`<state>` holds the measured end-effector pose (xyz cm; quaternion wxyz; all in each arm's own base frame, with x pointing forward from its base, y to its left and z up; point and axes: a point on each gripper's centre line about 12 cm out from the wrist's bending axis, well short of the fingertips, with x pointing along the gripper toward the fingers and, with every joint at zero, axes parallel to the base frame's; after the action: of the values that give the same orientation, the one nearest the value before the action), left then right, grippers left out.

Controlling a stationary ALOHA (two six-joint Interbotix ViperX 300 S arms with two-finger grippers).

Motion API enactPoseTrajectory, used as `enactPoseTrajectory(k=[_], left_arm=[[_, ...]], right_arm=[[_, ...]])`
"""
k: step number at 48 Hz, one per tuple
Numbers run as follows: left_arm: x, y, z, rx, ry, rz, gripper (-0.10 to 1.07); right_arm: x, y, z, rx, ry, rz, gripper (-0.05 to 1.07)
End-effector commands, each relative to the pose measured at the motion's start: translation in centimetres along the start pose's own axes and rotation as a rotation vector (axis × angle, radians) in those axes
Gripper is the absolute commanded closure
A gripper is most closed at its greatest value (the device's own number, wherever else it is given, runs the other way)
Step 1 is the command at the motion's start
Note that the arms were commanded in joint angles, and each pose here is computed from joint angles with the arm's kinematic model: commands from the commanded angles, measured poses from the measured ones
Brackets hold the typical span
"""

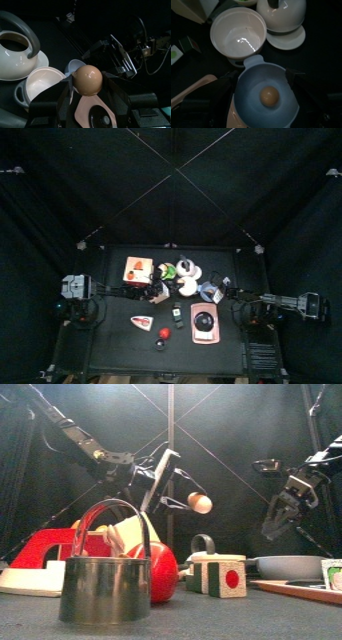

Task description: Remove egg shell

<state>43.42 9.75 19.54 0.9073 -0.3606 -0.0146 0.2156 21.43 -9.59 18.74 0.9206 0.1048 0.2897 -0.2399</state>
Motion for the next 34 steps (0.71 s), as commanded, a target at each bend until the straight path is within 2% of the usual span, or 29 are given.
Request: enactPoseTrajectory(k=[1, 8, 18, 26, 34], left_arm=[[0.5, -1.1, 1.1, -0.011, -0.038, -0.030, 0.39], [1.2, -1.6, 1.4, -0.031, -0.054, -0.033, 0.39], [2.5, -2.0, 1.2, -0.036, -0.064, -0.041, 0.39], [3.6, -2.6, 0.8, -0.034, -0.066, -0.057, 0.39], [3.9, -2.7, 0.6, -0.035, -0.064, -0.059, 0.39]], right_arm=[[-0.3, 0.8, 2.2, -0.036, -0.089, 0.059, -0.02], [-0.4, 1.7, 3.2, -0.094, -0.165, 0.136, -0.02], [-0.5, 2.2, 4.0, -0.112, -0.221, 0.200, -0.02], [-0.4, 2.4, 5.0, -0.103, -0.242, 0.213, -0.01], [0.8, 2.1, 5.0, -0.075, -0.208, 0.201, -0.01]])
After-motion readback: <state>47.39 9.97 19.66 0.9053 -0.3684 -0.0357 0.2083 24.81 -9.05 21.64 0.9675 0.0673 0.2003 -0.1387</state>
